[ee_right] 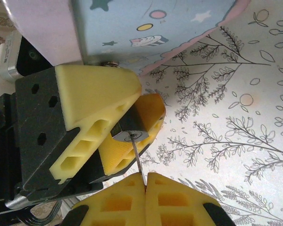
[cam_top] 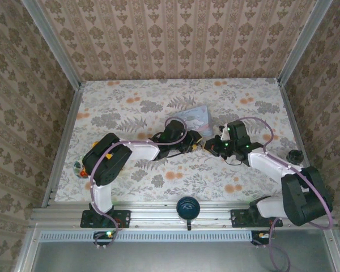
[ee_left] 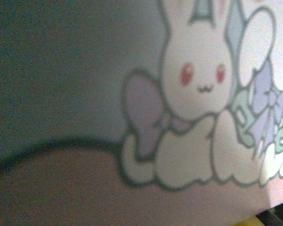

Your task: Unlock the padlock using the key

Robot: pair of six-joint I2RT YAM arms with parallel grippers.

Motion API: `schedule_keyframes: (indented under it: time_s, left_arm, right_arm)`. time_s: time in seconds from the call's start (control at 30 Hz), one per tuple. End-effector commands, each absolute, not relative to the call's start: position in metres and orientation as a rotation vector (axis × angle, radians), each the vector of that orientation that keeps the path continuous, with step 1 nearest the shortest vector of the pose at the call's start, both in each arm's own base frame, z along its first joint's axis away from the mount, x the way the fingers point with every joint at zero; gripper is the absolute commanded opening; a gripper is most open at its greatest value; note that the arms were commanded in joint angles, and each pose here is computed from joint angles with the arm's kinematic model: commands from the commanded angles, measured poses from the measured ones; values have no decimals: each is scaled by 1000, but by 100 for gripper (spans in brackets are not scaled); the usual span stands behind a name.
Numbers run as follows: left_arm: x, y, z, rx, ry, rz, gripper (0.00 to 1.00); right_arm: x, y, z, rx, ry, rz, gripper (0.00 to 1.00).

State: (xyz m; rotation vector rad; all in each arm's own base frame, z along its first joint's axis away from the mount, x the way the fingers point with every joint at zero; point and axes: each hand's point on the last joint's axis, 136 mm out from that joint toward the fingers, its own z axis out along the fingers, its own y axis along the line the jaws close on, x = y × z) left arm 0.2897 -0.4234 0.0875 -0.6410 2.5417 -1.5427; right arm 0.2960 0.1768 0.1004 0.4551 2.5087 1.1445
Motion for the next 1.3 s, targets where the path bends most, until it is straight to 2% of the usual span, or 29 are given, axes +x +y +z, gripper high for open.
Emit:
schedule_keyframes:
  time_s: [0.0, 0.53, 1.0, 1.27]
  left_arm:
    - [237, -403, 13, -908, 2891, -1321, 23]
    - [232, -406, 17, -815, 2942, -1298, 23]
    - [228, -412, 19, -745, 2969, -1308, 23]
    - [227, -418, 19, -723, 2981, -1319, 23]
  right_arm:
    - [290, 173, 100, 461, 2514, 1121, 0]
    - [318, 188, 98, 510, 2454, 1254, 0]
    - [353, 195, 116, 559, 2285, 1529, 0]
    - [347, 191, 116, 513, 2315, 1414, 0]
